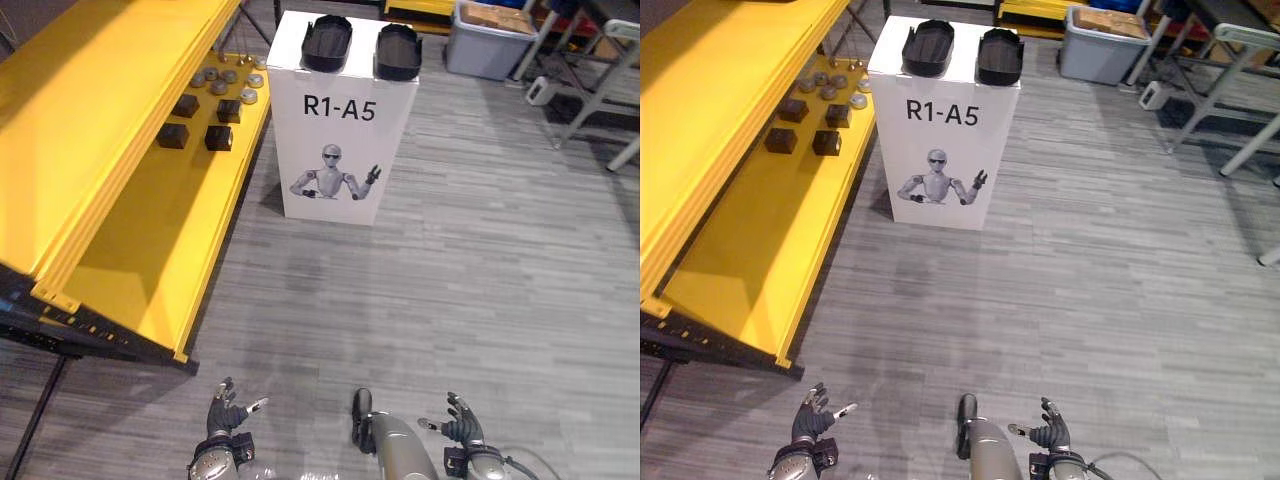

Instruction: Walk over and take plastic housings, then place them on the shelf

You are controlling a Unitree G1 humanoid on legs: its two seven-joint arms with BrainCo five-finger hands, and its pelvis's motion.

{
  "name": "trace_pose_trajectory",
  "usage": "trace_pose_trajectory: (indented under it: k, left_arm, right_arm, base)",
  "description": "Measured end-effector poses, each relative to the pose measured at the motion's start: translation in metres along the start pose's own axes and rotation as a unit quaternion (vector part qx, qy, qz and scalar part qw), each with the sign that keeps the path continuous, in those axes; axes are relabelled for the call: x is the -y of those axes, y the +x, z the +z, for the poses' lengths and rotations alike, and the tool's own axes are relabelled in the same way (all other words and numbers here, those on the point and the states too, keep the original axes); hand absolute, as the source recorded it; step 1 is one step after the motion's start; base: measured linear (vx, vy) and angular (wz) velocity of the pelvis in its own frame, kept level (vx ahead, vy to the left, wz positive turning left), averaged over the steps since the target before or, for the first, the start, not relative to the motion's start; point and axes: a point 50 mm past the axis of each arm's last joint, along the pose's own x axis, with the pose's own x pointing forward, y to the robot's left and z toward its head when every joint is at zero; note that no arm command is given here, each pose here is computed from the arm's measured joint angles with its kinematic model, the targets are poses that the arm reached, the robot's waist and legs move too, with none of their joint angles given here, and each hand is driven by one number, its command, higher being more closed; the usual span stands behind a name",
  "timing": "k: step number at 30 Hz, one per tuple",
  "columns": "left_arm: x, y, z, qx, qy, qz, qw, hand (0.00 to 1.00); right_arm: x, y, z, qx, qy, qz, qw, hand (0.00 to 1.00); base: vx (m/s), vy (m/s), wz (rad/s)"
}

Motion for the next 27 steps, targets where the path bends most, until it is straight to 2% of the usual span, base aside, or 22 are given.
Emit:
trace_pose_trajectory:
  k: [6,9,13,20,23,27]
  left_arm:
    - [0.015,-0.007,0.006,0.019,-0.032,-0.013,0.999,0.00]
    - [0.019,-0.009,0.007,0.023,-0.038,-0.017,0.999,0.00]
    - [0.019,-0.015,-0.004,0.005,-0.031,-0.024,0.999,0.00]
    - [0.020,-0.013,-0.002,0.007,0.004,-0.047,0.999,0.00]
    - [0.023,-0.006,0.011,0.028,0.006,-0.050,0.998,0.00]
    - [0.018,0.001,0.005,0.008,0.018,-0.044,0.999,0.00]
  right_arm:
    - [-0.019,-0.007,0.009,0.031,0.039,0.021,0.999,0.00]
    - [-0.015,-0.007,0.011,0.036,0.054,0.008,0.998,0.00]
    - [-0.003,-0.007,-0.005,0.000,0.064,-0.022,0.998,0.00]
    - [-0.017,-0.014,-0.018,-0.021,0.078,-0.009,0.997,0.00]
    - [-0.026,-0.013,-0.013,-0.015,0.080,0.004,0.997,0.00]
    - [-0.027,-0.009,-0.015,-0.025,0.076,0.008,0.997,0.00]
  base:
    - [0.56,-0.157,0.05]
    - [0.51,0.014,-0.08]
    - [0.48,0.185,-0.30]
    - [0.57,0.197,-0.29]
    - [0.51,0.043,0.09]
    - [0.54,-0.106,0.23]
